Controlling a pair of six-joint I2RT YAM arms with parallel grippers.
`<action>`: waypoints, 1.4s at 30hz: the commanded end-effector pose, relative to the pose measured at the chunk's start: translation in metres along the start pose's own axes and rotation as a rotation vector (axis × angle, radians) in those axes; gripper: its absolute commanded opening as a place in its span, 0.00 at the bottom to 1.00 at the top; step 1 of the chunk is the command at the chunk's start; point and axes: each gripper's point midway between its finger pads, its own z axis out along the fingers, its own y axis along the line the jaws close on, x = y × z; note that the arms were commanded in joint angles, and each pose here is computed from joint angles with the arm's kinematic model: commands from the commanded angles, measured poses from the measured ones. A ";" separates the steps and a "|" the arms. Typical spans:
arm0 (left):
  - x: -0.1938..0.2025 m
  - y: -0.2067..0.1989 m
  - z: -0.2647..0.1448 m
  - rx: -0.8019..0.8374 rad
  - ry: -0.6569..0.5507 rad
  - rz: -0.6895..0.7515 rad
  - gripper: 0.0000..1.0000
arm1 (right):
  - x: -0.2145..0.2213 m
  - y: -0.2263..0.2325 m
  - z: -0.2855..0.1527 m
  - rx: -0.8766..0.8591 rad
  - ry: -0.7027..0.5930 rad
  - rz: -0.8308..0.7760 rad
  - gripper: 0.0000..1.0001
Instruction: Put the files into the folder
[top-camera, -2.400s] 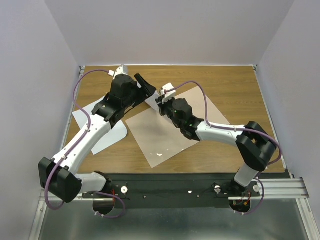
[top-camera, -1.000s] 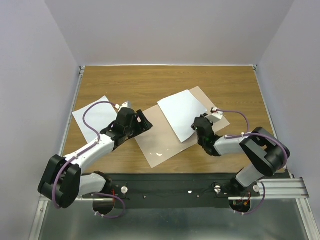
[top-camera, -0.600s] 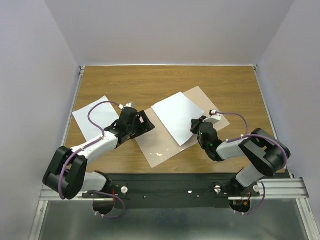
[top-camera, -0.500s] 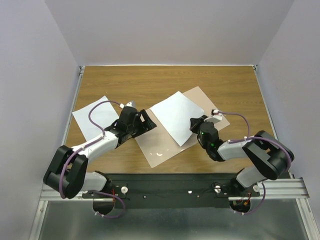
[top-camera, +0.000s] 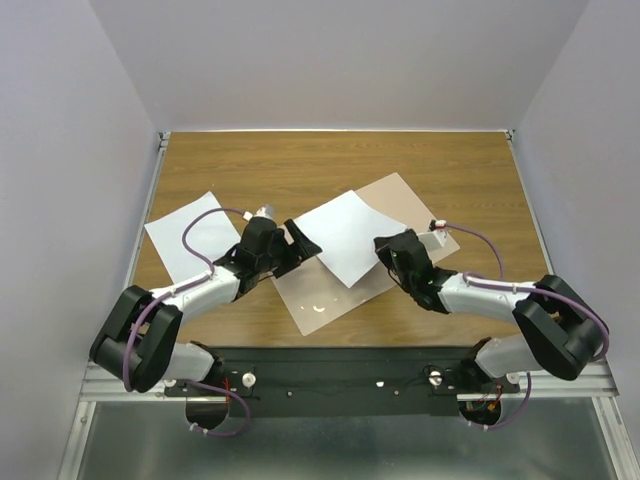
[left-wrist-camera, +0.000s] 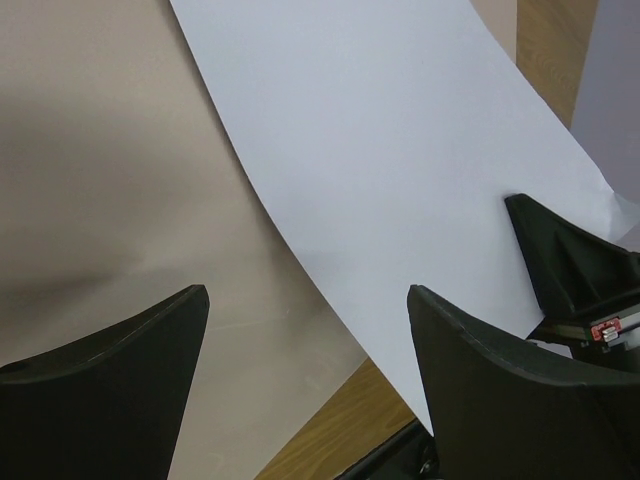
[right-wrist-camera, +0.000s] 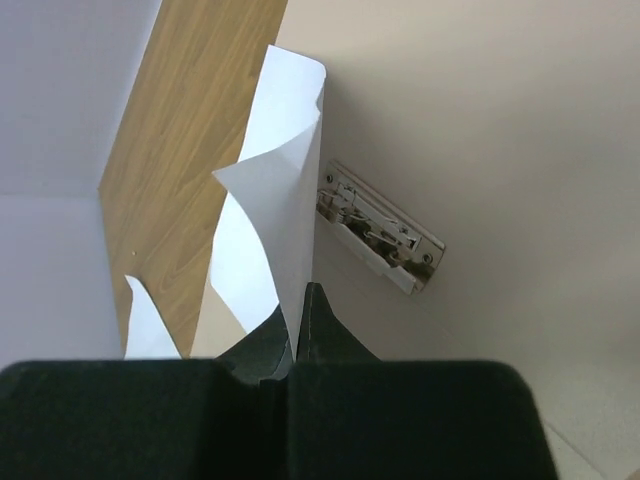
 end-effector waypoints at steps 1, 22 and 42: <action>0.016 -0.005 0.004 0.048 0.042 -0.044 0.90 | -0.005 0.013 -0.013 -0.006 0.017 0.128 0.01; 0.033 -0.042 0.018 0.139 0.048 -0.144 0.52 | 0.018 0.035 -0.047 -0.111 0.189 0.202 0.01; -0.007 -0.060 0.000 0.101 -0.057 0.380 0.00 | -0.001 -0.035 -0.059 0.008 0.092 -0.183 0.89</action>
